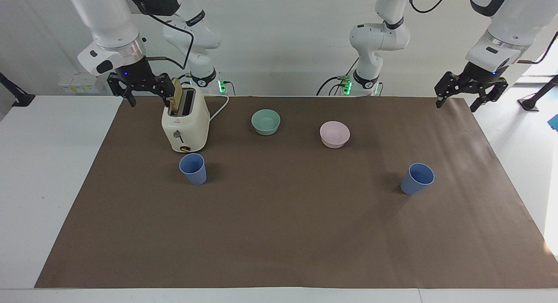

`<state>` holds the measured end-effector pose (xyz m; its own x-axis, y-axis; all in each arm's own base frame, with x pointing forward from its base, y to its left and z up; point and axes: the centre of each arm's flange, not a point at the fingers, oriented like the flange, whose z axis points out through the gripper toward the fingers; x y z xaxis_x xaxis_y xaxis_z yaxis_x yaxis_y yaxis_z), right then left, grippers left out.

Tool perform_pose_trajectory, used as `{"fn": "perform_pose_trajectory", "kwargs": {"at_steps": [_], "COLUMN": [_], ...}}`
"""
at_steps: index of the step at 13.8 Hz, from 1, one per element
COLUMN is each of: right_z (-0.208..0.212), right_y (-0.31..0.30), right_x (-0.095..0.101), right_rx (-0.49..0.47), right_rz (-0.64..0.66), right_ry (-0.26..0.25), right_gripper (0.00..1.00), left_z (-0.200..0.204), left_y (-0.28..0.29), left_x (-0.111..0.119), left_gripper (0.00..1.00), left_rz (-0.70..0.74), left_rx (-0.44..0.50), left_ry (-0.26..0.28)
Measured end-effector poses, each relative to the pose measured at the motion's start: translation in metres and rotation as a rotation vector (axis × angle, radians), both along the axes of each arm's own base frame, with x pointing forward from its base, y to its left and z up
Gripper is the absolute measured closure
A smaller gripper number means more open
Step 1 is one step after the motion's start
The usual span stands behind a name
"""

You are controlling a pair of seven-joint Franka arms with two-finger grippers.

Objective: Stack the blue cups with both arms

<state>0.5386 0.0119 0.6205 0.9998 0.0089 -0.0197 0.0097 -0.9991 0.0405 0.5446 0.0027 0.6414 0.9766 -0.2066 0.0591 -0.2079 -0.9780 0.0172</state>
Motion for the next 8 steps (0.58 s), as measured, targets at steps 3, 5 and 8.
{"fn": "perform_pose_trajectory", "kwargs": {"at_steps": [3, 5, 8], "right_z": [0.0001, 0.0001, 0.0001], "right_y": [-0.0002, -0.0004, -0.0006], "right_x": [0.0000, 0.0000, 0.0000], "right_rx": [0.000, 0.000, 0.000], "right_rz": [0.000, -0.001, -0.001], "right_ry": [0.000, 0.000, 0.000], "right_gripper": [0.00, 0.00, 0.00], "left_z": [0.0001, 0.0003, 0.0004], "left_y": [0.0001, -0.0028, -0.0072], "left_x": [0.0000, 0.0000, 0.0000], "left_gripper": [0.00, 0.00, 0.00], "left_rz": [0.002, -0.003, -0.011], "left_rx": [0.000, 0.000, 0.000], "left_ry": [0.000, -0.001, -0.001]}}
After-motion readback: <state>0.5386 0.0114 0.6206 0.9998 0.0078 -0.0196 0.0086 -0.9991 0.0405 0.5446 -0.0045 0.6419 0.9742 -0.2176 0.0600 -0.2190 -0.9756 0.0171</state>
